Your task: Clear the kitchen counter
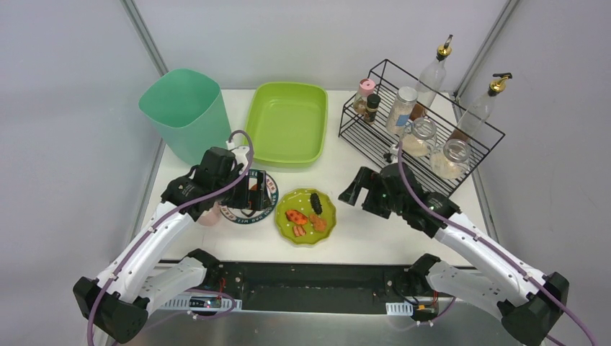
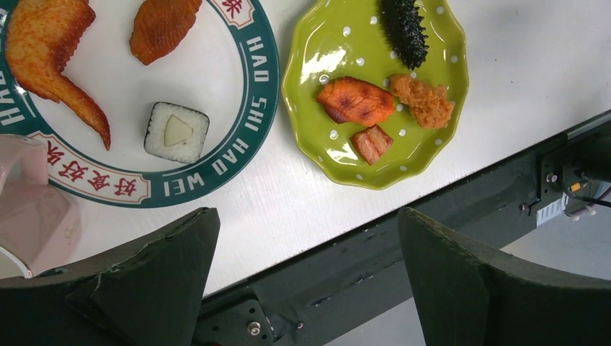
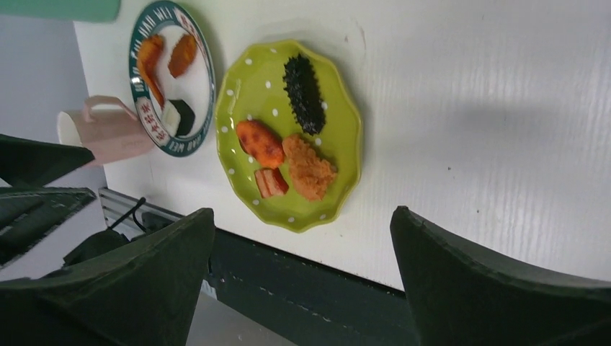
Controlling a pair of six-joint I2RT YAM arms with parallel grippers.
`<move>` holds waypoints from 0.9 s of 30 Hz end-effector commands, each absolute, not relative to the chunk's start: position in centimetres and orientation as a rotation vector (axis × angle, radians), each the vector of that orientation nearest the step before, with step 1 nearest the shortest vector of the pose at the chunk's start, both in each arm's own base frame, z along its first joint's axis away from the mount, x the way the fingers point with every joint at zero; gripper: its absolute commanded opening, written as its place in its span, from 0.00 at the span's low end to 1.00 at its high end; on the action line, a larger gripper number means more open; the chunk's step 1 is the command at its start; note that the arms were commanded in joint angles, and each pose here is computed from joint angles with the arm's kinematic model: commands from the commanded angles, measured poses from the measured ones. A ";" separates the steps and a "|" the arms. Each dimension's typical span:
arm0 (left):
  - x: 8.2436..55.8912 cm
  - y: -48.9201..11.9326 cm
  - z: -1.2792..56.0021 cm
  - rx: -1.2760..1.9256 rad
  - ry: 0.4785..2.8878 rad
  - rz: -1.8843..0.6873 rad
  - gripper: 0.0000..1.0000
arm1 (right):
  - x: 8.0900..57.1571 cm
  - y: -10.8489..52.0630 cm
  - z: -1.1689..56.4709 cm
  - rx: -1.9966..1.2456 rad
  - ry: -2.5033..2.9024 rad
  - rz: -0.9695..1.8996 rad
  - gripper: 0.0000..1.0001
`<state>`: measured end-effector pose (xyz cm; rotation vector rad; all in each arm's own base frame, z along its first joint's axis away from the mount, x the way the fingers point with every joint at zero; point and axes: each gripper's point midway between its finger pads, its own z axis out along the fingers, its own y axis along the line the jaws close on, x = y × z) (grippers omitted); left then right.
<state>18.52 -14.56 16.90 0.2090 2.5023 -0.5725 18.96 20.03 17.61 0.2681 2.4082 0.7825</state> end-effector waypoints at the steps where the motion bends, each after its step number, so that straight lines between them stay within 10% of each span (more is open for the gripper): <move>1: 18.9 -13.7 16.9 0.177 2.491 -0.519 1.00 | 17.9 21.9 16.3 0.291 2.432 0.846 0.95; 27: 15.3 -15.7 12.0 -0.430 2.741 -0.697 0.91 | 17.1 23.8 5.1 0.410 2.553 0.705 0.67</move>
